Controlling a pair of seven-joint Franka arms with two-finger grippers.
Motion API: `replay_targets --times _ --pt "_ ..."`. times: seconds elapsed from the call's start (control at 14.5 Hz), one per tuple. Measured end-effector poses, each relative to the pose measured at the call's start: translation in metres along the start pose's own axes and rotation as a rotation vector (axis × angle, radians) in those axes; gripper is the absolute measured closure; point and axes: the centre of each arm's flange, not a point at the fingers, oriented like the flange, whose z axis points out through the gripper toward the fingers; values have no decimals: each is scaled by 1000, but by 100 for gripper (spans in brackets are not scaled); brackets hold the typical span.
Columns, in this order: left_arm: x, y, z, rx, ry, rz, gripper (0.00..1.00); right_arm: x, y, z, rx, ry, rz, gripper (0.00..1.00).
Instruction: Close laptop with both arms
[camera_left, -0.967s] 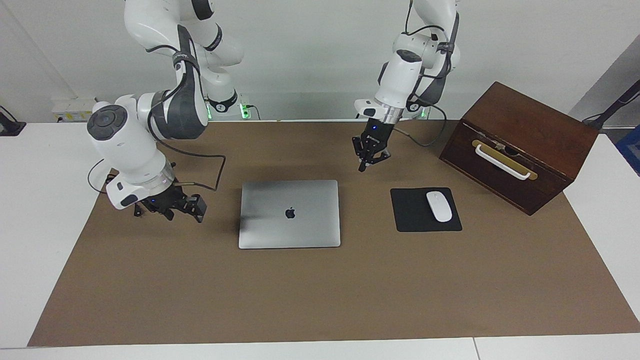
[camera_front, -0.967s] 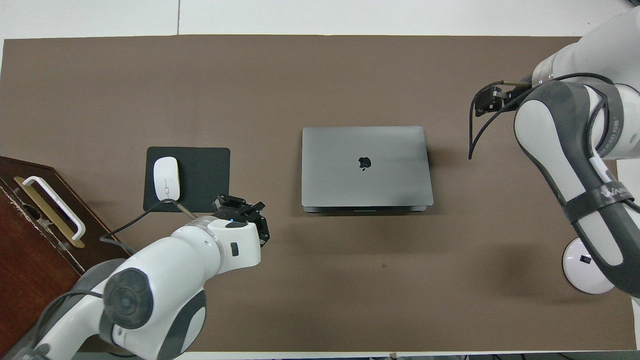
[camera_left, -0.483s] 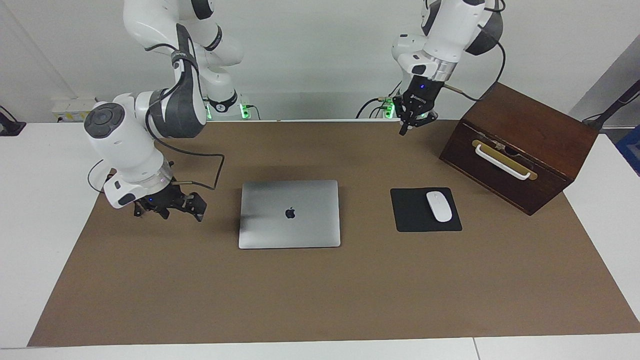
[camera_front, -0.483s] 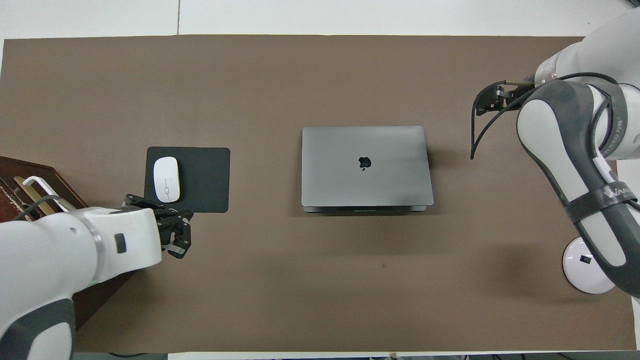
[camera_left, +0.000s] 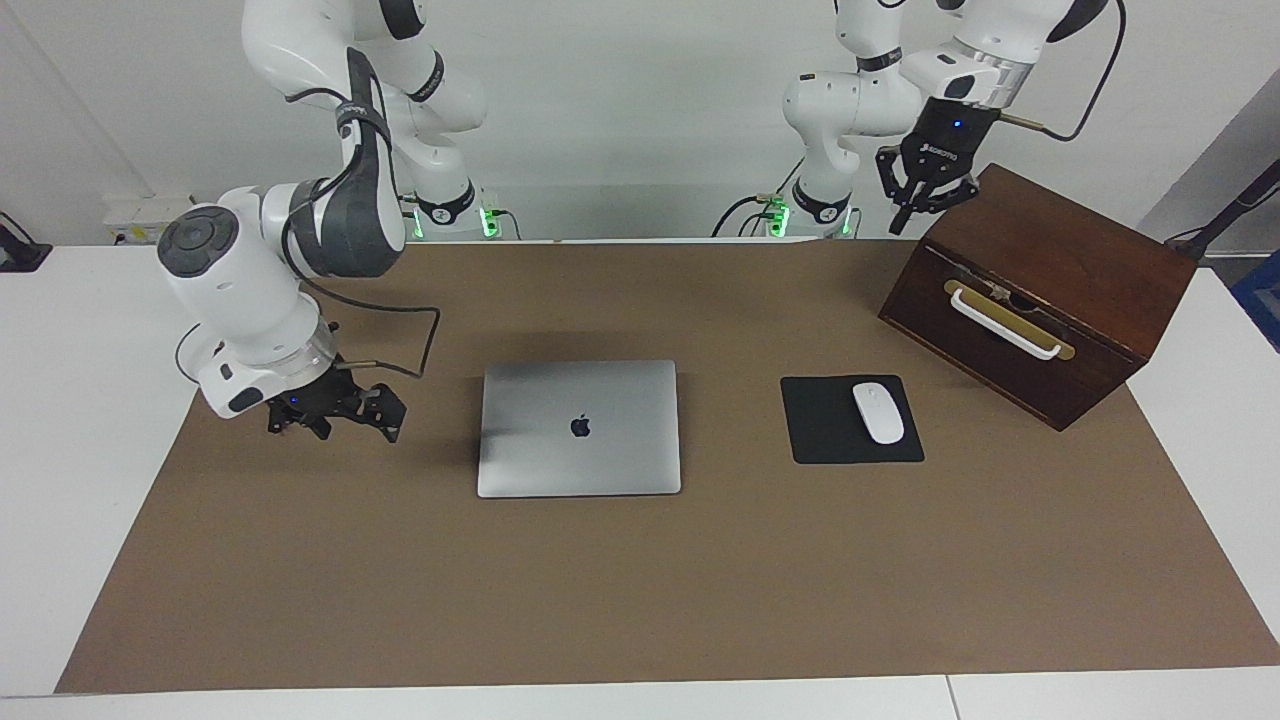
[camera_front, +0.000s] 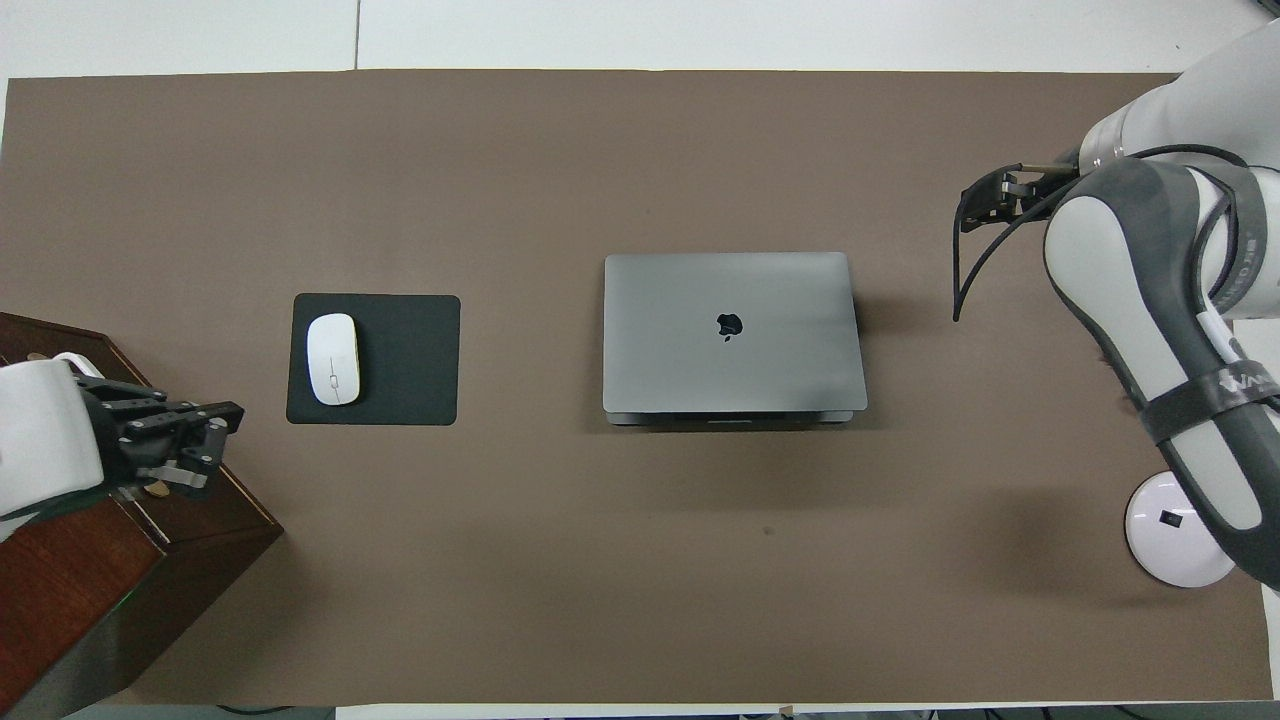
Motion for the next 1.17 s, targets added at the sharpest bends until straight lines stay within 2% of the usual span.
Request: replay_targets --times 0.07,0.14,0.35,0.41,0.62,0.69,0.76,1.17 --pt "-2 -6 -6 16 -6 -20 99 0 0 0 0 0 0 0" --pt "-4 -11 -11 30 -11 -48 91 0 0 0 0 -1 0 0" --pt "-8 -20 -17 46 -17 -125 61 -1 0 3 0 -5 -5 0" --pt "-9 -24 -19 50 -14 -143 47 -1 1 5 0 -2 -12 0" --pt "-13 -37 -27 61 -4 -182 16 -2 4 12 -1 0 -17 0" --pt "-15 -41 -28 65 -2 -195 3 -2 4 13 -1 -1 -16 0" --pt "-17 -45 -30 68 0 -208 0 -3 5 13 -1 -2 -16 0" --pt "-14 -71 -41 88 18 -269 0 -3 13 15 -2 -2 -42 0"
